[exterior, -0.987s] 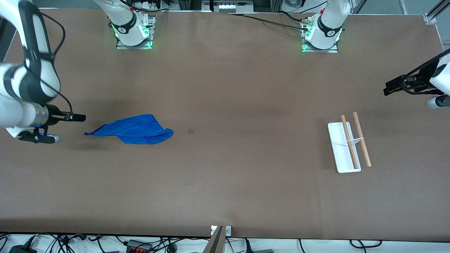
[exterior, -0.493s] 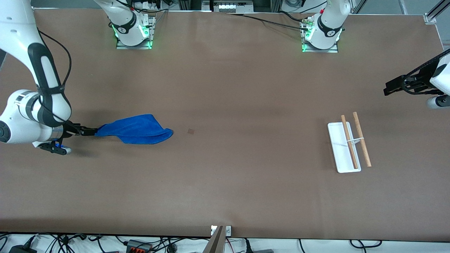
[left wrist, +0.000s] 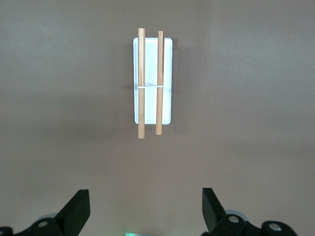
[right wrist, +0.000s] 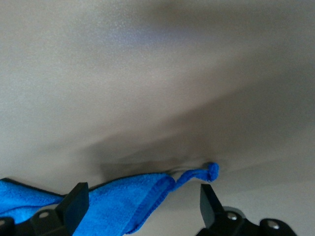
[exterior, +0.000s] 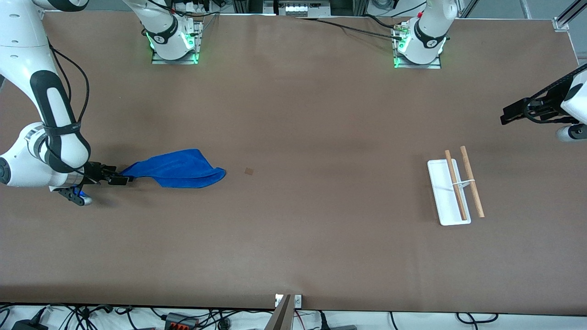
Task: Pass towel and hang on rack
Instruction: 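Close the right gripper on the towel corner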
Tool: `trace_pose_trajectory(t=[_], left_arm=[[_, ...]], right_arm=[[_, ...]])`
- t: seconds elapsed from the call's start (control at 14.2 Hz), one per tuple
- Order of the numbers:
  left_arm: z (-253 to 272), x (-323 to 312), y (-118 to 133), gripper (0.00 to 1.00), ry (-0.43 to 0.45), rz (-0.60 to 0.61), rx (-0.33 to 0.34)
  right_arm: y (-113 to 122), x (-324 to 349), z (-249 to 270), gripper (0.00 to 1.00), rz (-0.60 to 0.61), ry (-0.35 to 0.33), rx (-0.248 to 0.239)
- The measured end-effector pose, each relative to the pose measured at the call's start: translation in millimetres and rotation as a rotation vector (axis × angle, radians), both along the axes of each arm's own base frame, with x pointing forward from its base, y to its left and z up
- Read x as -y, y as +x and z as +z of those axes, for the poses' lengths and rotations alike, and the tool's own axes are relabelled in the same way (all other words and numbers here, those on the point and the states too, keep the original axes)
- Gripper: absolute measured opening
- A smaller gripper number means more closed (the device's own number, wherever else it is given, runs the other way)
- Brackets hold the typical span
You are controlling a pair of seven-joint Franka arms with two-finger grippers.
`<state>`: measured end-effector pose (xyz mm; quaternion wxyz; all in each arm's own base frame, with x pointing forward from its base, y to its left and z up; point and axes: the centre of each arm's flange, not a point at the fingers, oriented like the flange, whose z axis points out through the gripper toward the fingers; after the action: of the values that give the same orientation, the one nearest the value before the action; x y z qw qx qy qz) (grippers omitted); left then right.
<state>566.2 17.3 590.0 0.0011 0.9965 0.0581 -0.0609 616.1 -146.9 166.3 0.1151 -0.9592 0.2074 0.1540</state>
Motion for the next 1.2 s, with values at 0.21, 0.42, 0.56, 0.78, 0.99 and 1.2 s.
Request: trace_pose_trajectory(t=[0.21,0.42,0.56,0.78,0.99,1.2], left_arm=[[0,-1,0,1.00,0.000,0.002,0.000],[0,-2,0,1.00,0.000,0.003,0.000],[-1,-3,0,1.00,0.000,0.006,-0.002],[-2,-8,0,1.00,0.000,0.015,-0.003],[-2,-9,0,1.00,0.000,0.015,-0.003],[-2,-4,1,1.00,0.000,0.007,-0.003]], right_arm=[[-2,3,-3,0.88,-0.005,0.001,-0.004],[-4,9,-2,0.53,0.003,0.010,-0.009],[-6,8,-3,0.31,0.058,0.034,-0.010],[-6,7,-2,0.02,0.126,0.060,0.001],[-5,2,3,0.02,0.164,0.081,-0.001],[13,-19,63,0.02,0.252,0.166,-0.055]])
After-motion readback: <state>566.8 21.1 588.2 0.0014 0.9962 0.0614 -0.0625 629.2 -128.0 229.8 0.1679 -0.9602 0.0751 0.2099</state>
